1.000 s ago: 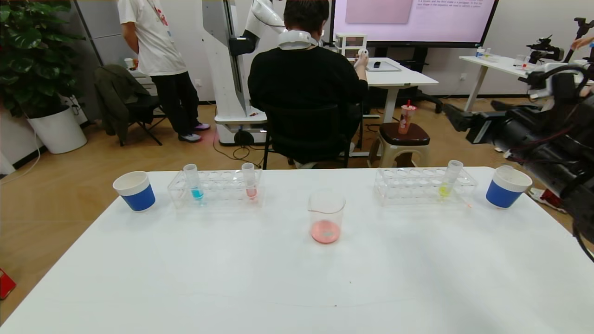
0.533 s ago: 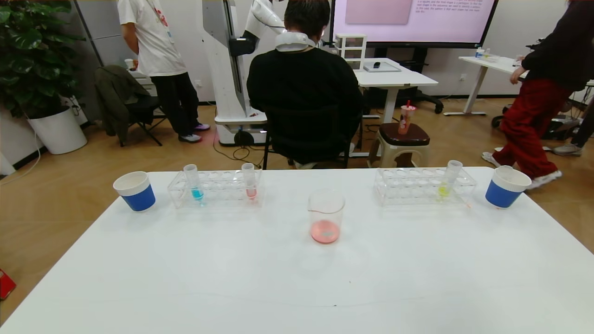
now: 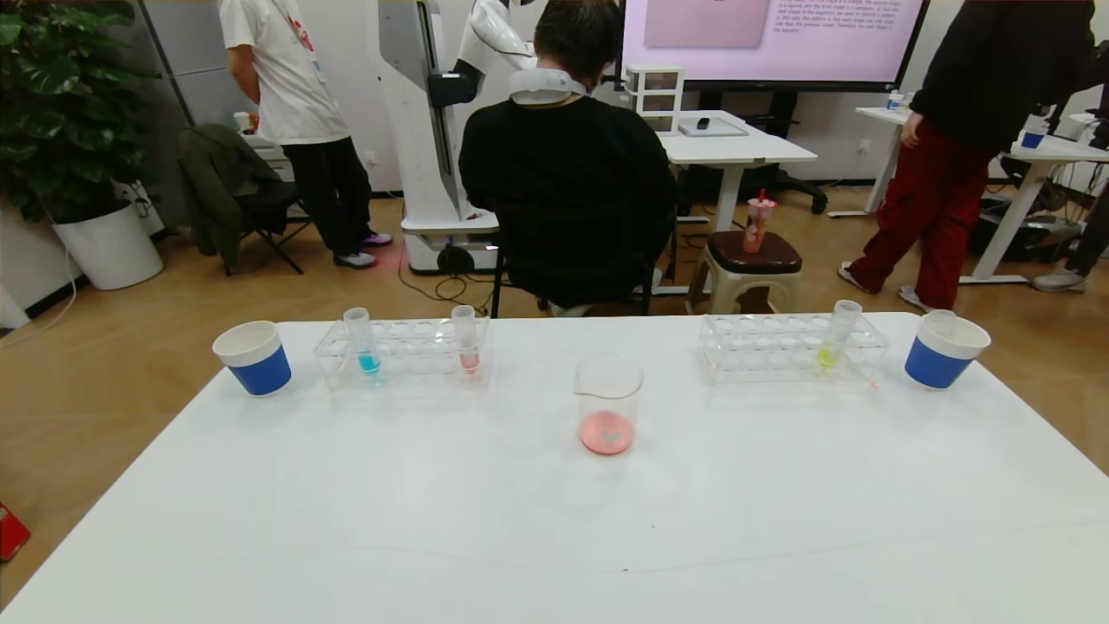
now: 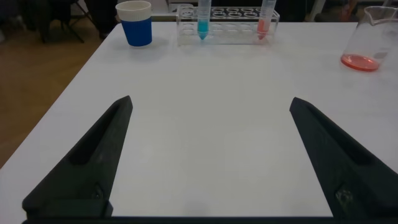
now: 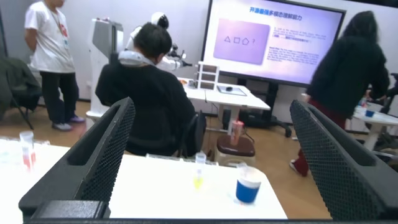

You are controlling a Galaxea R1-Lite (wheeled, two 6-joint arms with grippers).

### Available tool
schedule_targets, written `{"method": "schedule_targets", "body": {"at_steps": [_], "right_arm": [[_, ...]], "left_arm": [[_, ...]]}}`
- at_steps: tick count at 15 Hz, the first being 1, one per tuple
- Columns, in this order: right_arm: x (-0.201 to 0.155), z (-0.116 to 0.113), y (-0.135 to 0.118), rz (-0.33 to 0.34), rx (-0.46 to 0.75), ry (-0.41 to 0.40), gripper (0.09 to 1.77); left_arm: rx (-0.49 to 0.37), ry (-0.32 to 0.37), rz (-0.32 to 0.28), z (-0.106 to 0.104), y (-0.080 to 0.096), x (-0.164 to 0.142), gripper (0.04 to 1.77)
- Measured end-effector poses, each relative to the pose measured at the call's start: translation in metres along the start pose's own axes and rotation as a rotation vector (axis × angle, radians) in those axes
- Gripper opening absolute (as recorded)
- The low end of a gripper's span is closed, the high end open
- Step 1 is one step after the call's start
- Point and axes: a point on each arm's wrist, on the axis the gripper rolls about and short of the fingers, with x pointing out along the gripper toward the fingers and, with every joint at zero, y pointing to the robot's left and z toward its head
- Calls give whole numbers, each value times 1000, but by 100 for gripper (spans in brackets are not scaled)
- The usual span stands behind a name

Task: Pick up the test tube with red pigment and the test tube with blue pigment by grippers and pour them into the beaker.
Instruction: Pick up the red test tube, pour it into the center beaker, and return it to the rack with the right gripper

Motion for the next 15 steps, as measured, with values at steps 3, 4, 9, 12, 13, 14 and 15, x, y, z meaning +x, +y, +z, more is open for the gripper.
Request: {"method": "schedule_targets", "body": {"at_steps": [3,4,9,12,13,14,15], "right_arm": [[-52,-16,5,1,-36,36,174],[-62,-27,7,0,-40,75,174],[-72,-82,12,-21,-40,105,174],[-72,-123,15,10,-31,232,174],[-73,-135,16,16,-28,281,174],[-75,-150,17,18,-24,364,174],[-78,-160,18,24,-19,431,174]], "left_arm": [[0,0,0,0,0,0,177],[0,0,0,0,0,0,177],[0,0,0,0,0,0,177],[0,0,0,0,0,0,177],[3,0,0,0,0,0,177],[6,0,-1,0,0,0,177],[7,0,-1,0,0,0,177]]}}
